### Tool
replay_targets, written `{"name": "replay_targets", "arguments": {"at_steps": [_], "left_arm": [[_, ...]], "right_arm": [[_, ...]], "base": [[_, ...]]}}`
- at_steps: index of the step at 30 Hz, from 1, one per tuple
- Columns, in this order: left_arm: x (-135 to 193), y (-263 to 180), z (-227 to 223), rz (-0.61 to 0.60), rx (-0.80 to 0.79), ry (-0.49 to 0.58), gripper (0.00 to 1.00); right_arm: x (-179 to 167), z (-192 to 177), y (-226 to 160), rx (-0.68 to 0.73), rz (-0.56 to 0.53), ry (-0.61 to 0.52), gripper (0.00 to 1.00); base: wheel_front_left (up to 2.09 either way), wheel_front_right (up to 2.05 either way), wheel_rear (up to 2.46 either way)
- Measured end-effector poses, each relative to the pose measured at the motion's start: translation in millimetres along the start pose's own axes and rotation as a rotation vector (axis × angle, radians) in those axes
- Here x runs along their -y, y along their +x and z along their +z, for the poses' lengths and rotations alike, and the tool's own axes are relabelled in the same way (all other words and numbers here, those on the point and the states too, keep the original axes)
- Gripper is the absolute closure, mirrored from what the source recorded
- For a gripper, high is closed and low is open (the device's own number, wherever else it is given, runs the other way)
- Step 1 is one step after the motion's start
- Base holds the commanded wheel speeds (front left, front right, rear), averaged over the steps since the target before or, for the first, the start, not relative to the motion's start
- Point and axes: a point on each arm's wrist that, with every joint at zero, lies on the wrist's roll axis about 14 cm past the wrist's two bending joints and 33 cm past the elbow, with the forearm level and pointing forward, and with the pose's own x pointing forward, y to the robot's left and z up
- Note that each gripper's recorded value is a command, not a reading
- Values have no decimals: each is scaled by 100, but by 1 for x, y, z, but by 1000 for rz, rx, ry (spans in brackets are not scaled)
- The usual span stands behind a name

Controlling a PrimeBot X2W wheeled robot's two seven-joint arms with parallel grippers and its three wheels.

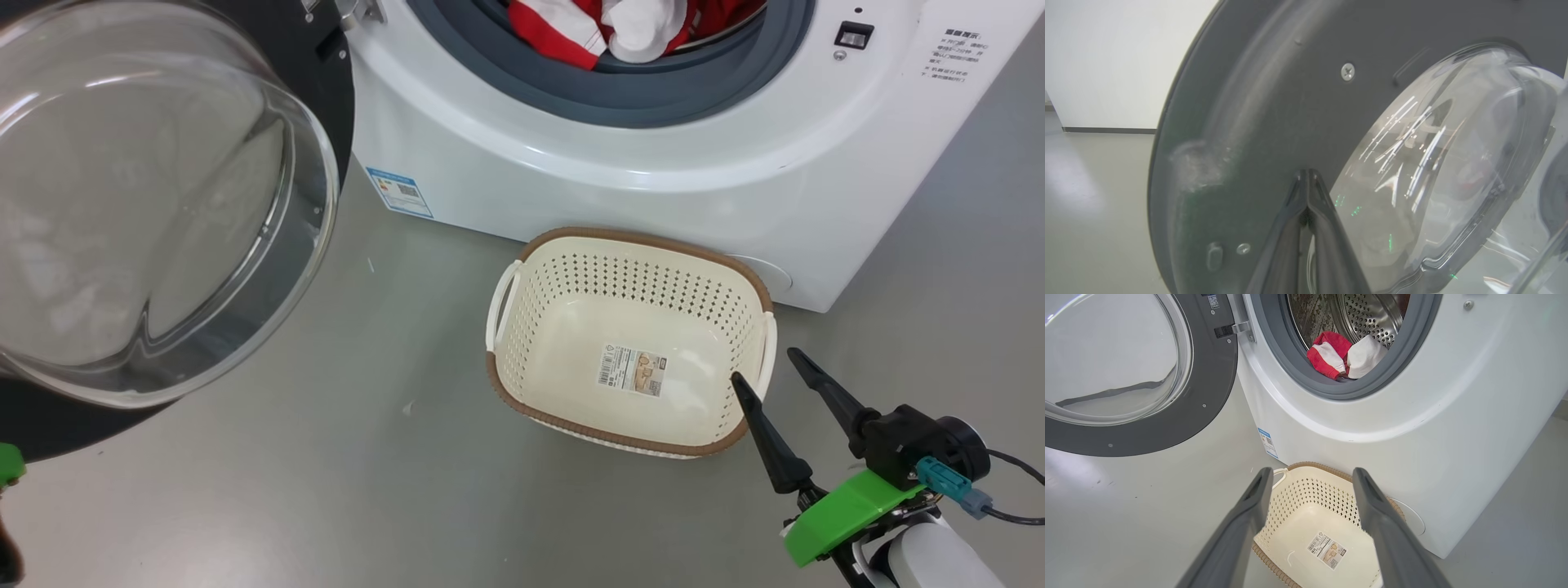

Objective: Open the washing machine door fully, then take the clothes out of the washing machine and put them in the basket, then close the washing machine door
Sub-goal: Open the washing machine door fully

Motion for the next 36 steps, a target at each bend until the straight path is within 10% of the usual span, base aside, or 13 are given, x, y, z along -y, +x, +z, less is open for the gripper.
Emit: {"name": "replay_targets", "arguments": {"at_steps": [19,23,25,26,36], "left_arm": [[21,-30,-9,-104,-21,-25,100],[29,-42,-11,-146,-22,-36,55],[32,-49,-12,-166,-25,-40,7],[33,-52,-13,-173,-27,-42,0],[72,-79,-27,-320,-68,-62,0]], "right_arm": [[-6,26,-8,54,-4,-39,0],[-6,33,-10,72,-14,-42,0],[-7,34,-13,76,-19,-38,0],[-8,34,-15,74,-23,-35,0],[6,42,-30,100,-82,-33,0]], "base": [[0,0,0],[0,0,0],[0,0,0],[0,0,0],[0,0,0]]}}
